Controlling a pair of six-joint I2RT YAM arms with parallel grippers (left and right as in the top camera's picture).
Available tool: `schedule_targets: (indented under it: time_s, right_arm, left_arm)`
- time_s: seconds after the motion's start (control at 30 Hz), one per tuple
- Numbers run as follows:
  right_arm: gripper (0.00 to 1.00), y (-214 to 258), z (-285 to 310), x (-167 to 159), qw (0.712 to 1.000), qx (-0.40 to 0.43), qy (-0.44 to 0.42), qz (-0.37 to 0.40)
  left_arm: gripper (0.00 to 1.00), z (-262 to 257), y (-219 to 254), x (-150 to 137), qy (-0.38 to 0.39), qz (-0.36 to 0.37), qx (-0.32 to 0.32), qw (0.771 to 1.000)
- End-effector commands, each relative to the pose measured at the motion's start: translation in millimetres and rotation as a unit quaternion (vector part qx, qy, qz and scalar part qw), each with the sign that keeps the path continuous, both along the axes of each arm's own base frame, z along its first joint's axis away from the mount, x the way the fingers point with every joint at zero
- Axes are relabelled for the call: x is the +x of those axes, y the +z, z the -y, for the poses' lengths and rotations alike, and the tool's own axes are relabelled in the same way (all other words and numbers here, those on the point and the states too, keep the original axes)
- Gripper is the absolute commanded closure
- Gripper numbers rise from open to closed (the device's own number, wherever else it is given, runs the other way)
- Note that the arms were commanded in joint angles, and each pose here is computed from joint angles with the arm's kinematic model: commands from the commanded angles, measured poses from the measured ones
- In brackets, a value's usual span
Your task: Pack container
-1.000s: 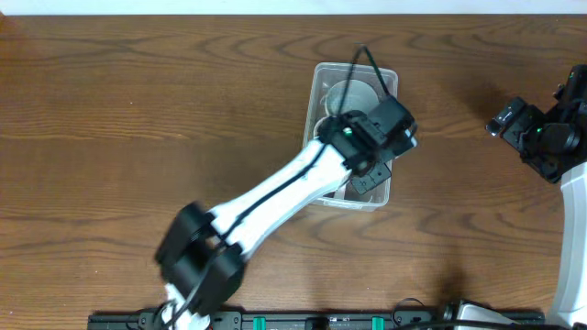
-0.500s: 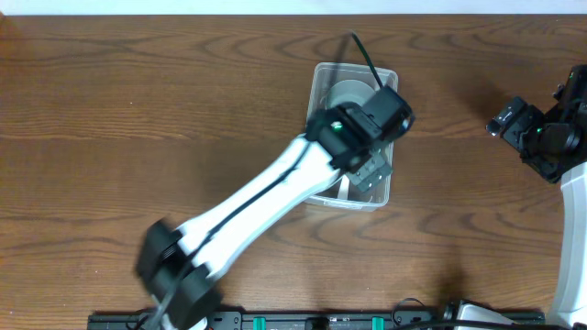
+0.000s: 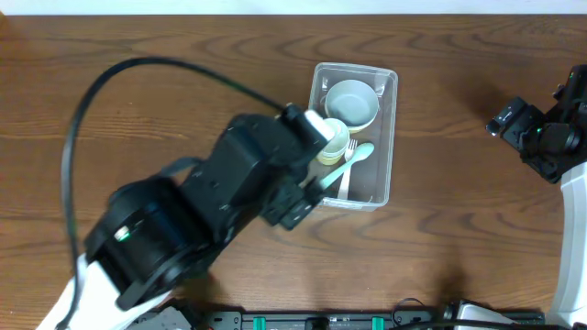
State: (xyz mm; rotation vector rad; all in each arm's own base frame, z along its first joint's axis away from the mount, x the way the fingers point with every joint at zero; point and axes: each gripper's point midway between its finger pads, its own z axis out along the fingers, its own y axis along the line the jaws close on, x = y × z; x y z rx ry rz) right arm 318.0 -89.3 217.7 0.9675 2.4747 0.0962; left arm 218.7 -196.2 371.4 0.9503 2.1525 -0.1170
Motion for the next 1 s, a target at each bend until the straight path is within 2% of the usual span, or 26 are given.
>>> schedule_targets:
  time_s: [0.0,0.1,0.27,0.47,0.7,0.97]
  right_arm:
    - [0.01,2.3,1.7,-1.2,1.000,0.000,-0.008,0.003]
    - [0.01,2.3,1.7,-1.2,1.000,0.000,-0.008,0.003]
    - [0.01,2.3,1.7,-1.2,1.000,0.000,-0.008,0.003]
    - [0.01,2.3,1.6,-1.1,1.000,0.001,-0.008,0.003]
    - [0.01,2.3,1.7,-1.2,1.000,0.000,-0.008,0.003]
    - [0.01,2.3,1.7,-1.2,1.000,0.000,-0.008,0.003]
  left_arm:
    - [0.02,-32.8,8.8,-2.4,0.046,0.029,0.020,0.998]
    - [0.02,-61.9,15.5,-11.4,0.098,0.032,0.005,0.995]
    - [0.02,-96.4,23.9,-21.8,0.141,0.050,-0.019,0.989]
    - [0.02,-139.9,18.7,-3.2,0.247,0.087,-0.066,0.963]
    - [0.02,-164.6,-31.7,15.9,0.298,0.118,-0.127,0.939]
    - [0.02,-176.0,-116.0,16.2,0.312,0.145,-0.162,0.925]
